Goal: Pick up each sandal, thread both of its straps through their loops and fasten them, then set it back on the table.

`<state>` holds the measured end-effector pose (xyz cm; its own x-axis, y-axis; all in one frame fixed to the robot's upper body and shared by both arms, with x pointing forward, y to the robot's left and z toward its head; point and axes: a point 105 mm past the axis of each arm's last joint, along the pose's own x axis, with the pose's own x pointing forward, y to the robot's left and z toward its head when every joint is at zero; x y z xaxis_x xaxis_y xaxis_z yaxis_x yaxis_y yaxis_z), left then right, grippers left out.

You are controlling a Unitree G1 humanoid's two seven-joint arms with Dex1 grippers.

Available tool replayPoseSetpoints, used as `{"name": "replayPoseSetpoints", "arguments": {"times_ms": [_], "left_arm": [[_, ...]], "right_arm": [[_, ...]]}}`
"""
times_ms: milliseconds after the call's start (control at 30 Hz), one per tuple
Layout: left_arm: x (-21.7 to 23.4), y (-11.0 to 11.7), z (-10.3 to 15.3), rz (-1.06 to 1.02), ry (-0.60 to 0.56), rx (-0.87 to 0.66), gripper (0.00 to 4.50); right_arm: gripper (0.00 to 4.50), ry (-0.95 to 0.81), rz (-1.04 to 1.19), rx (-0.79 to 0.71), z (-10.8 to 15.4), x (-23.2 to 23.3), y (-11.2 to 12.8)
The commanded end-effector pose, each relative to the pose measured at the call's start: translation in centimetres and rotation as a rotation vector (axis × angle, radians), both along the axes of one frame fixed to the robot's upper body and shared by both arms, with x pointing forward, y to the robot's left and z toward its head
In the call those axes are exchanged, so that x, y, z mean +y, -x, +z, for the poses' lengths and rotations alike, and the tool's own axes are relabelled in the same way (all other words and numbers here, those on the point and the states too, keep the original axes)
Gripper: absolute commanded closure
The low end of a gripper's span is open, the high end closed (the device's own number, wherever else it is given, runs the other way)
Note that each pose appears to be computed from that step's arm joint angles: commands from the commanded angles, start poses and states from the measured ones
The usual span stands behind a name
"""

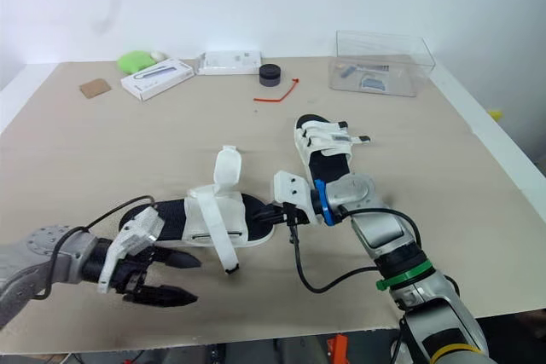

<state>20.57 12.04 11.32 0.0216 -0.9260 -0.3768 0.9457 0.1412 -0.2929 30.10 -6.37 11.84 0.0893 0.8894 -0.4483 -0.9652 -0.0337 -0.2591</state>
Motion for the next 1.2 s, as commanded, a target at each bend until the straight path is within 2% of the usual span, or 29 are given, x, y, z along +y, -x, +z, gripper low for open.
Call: {"name": "replayPoseSetpoints", "arguments": {"times_ms": [33,433,633,667,700,800,833,900,1033,1200], "left_arm": [[-0.7,-1.2,0.2,0.018,0.012,-0.052,1.01],[-2.9,-2.6,0.0,0.008,0.066,-0.04,1.01],[-3.0,-4.3,0.4,0.106,0.116,-0.006,1.01],[-3.1,-4.4,0.4,0.117,0.119,-0.004,1.52],[-3.2,-4.6,0.2,0.129,0.116,-0.009,1.75],[-3.3,-3.9,-0.9,0.117,0.077,-0.001,3.17],[-3.3,-3.7,-1.1,0.113,0.072,0.004,3.82],[-3.4,-3.6,-1.2,0.12,0.083,0.02,4.41],[-3.6,-3.6,-0.9,0.147,0.128,0.073,4.41],[-2.9,-3.1,1.1,0.13,0.206,0.211,4.41]], "right_arm": [[4.5,-0.028,0.003,-0.046,1.2,0.3,-0.1],[4.5,-0.047,-0.039,-0.103,2.0,0.4,-1.7],[4.5,-0.045,-0.036,-0.101,1.7,0.3,-1.3],[4.5,-0.045,-0.036,-0.101,1.7,0.3,-1.3],[4.5,-0.045,-0.036,-0.101,1.7,0.3,-1.3],[4.5,-0.044,-0.039,-0.099,1.6,0.2,-1.2],[4.5,-0.044,-0.039,-0.099,1.7,0.2,-1.2],[4.5,-0.042,-0.04,-0.098,1.6,0.1,-1.2],[4.5,-0.037,-0.04,-0.098,1.6,0.0,-1.2],[4.5,-0.032,-0.035,-0.099,1.6,-0.1,-1.2]]}}
